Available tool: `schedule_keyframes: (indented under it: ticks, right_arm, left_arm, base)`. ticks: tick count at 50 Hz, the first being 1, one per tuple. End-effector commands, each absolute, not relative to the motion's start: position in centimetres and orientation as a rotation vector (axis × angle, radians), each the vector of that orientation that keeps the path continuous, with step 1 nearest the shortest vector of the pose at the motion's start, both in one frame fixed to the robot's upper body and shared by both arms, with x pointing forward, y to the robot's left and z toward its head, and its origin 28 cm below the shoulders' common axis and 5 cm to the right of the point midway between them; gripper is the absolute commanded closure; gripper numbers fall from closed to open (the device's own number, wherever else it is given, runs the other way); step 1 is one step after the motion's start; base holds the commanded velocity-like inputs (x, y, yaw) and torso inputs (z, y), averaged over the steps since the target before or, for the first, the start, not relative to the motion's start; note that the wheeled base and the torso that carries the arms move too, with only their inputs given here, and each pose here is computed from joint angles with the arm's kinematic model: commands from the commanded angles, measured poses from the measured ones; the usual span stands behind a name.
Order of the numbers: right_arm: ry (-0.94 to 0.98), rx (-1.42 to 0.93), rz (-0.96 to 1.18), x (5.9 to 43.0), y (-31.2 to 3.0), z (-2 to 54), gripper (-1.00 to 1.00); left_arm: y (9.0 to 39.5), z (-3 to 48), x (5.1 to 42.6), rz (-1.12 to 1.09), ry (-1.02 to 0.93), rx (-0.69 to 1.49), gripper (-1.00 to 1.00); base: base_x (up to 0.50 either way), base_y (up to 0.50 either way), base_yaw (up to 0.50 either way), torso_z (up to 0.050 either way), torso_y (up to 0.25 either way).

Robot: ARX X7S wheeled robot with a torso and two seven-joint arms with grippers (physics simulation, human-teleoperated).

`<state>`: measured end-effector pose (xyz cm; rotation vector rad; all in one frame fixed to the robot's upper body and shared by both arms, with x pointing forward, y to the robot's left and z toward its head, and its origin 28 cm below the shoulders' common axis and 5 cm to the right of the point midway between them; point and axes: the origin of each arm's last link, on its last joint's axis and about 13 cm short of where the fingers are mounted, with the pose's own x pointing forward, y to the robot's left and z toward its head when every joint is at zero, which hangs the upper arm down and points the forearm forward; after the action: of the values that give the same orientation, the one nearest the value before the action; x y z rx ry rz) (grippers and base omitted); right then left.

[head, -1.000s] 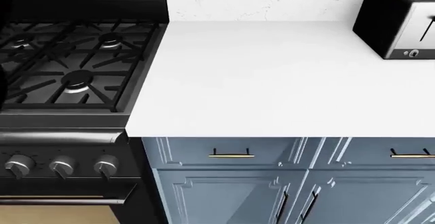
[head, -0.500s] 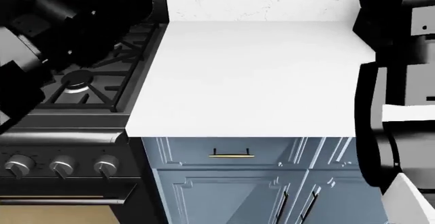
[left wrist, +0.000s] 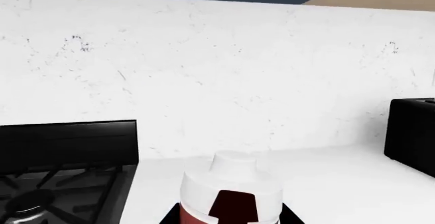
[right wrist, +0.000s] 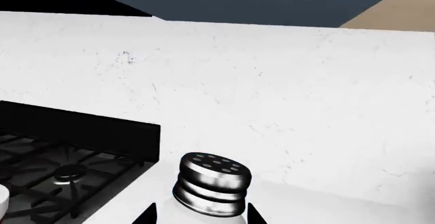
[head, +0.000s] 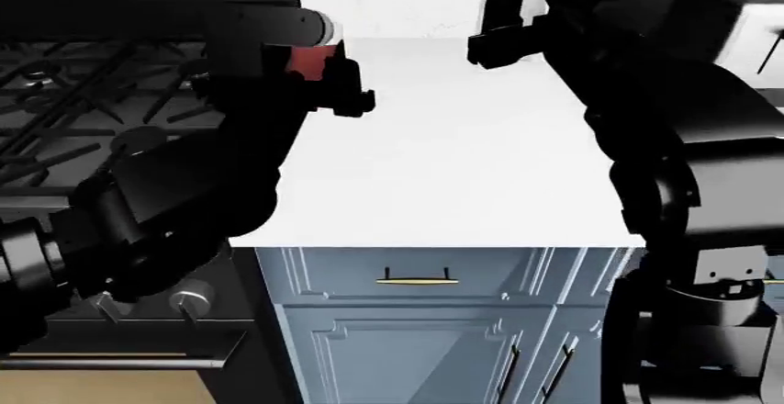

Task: Pick and place the shaker into the drawer. Then close the cabinet.

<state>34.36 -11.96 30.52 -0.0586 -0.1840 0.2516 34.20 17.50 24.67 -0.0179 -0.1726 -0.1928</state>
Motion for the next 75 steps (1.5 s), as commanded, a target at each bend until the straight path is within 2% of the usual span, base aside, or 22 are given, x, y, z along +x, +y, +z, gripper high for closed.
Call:
schedule_keyframes:
  ticks: [1,5,65,75]
  right_arm:
    - [-0.114,-0.043,0.237,33.0,-12.0,26.3,1.00]
    - [-0.089,-0.039,0.233,32.7,-12.2,25.3,1.00]
    - [-0.131,0.058,0.222,31.3,-12.2,26.2,1.00]
    - [-0.134,0.053,0.231,31.2,-12.1,26.4,1.00]
  left_arm:
    - [17.8,21.1,32.7,-0.193,-0.144,0.001,1.00]
    - [17.9,20.5,32.9,-0.189,-0.130,-0.002,1.00]
    - [17.3,20.1,32.7,-0.222,-0.124,-0.010,1.00]
    - [17.2,19.9,32.7,-0.225,-0.120,-0.012,1.00]
  base:
    - [0.00,0.00,0.00,0.000,0.000]
    - [0.00,0.00,0.00,0.000,0.000]
    - [0.00,-0.50,0.00,0.000,0.001]
    - [-0.22,-0.50,0.00,0.001,0.000]
